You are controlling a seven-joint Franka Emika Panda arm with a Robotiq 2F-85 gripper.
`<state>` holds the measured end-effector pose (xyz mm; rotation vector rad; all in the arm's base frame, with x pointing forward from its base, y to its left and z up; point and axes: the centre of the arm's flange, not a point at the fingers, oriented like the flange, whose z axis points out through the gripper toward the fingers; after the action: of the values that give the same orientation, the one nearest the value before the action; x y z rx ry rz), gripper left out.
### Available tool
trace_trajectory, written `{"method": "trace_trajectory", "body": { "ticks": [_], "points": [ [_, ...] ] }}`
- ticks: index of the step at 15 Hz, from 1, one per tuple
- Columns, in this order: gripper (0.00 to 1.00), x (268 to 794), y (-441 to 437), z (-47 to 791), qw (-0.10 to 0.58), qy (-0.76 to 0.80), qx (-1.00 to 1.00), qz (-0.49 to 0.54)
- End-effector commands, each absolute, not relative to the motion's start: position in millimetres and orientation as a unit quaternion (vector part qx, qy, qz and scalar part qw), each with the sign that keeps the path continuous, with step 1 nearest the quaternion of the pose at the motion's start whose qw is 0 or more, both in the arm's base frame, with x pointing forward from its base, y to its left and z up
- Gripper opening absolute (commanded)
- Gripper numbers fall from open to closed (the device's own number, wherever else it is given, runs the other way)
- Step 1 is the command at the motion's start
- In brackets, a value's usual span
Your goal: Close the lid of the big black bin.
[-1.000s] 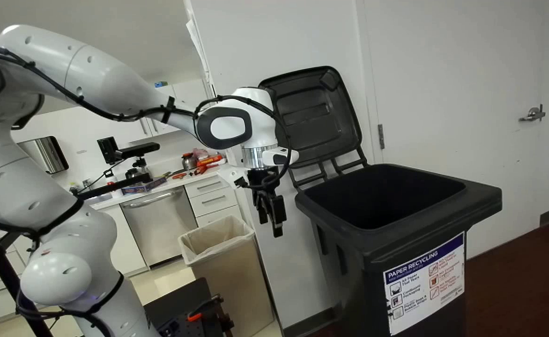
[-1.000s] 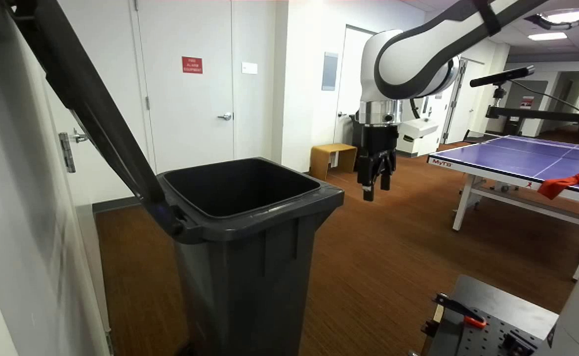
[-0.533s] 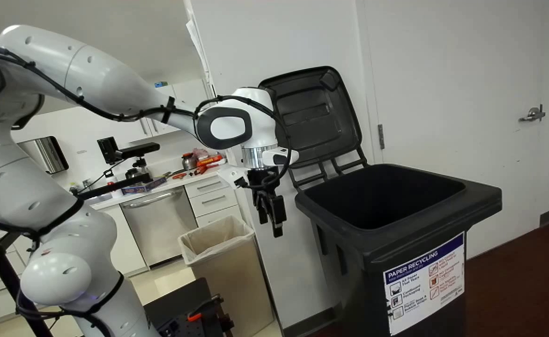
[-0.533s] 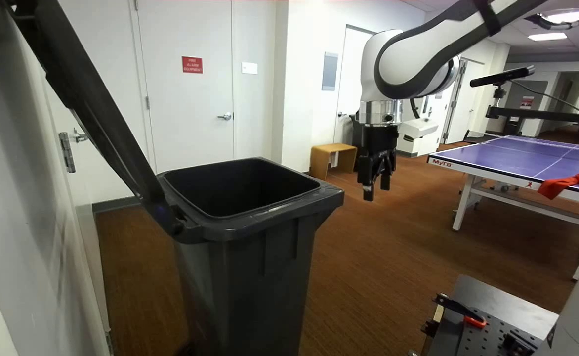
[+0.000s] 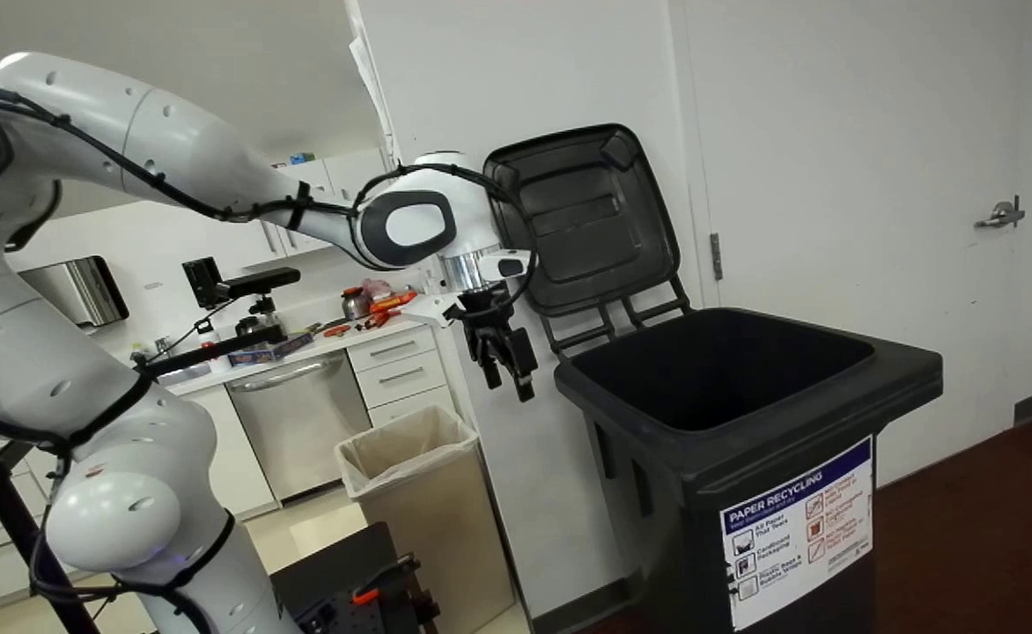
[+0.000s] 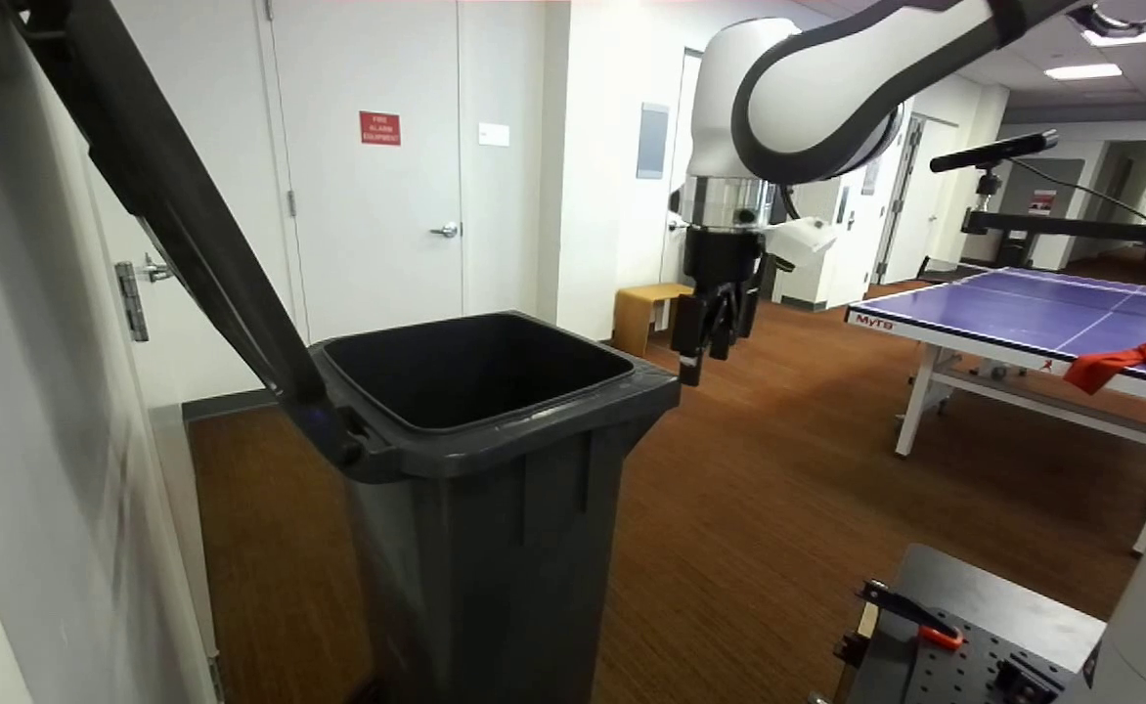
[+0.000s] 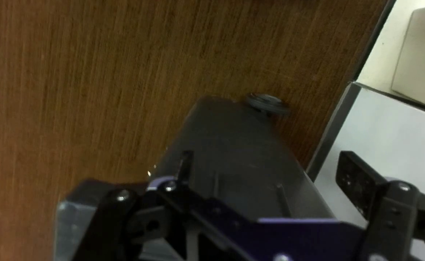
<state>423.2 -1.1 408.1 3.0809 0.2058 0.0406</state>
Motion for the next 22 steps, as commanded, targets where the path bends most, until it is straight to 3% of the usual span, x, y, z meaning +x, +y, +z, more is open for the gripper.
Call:
{"method": "trace_trajectory", "body": {
  "ticks": [1, 8, 9, 16, 22],
  "points": [
    [1.00, 417.3, 63.6, 456.4, 0.046, 0.132, 0.986, 0.088],
    [1.00, 432.3, 187.4, 557.9, 0.065, 0.255, 0.927, 0.268],
    [1.00, 416.9, 170.3, 540.9, 0.056, 0.245, 0.940, 0.232],
    [1.00, 417.4, 171.4, 540.5, 0.056, 0.246, 0.939, 0.233],
    [1.00, 453.2, 244.1, 576.7, 0.003, 0.283, 0.891, 0.355]
  ]
}}
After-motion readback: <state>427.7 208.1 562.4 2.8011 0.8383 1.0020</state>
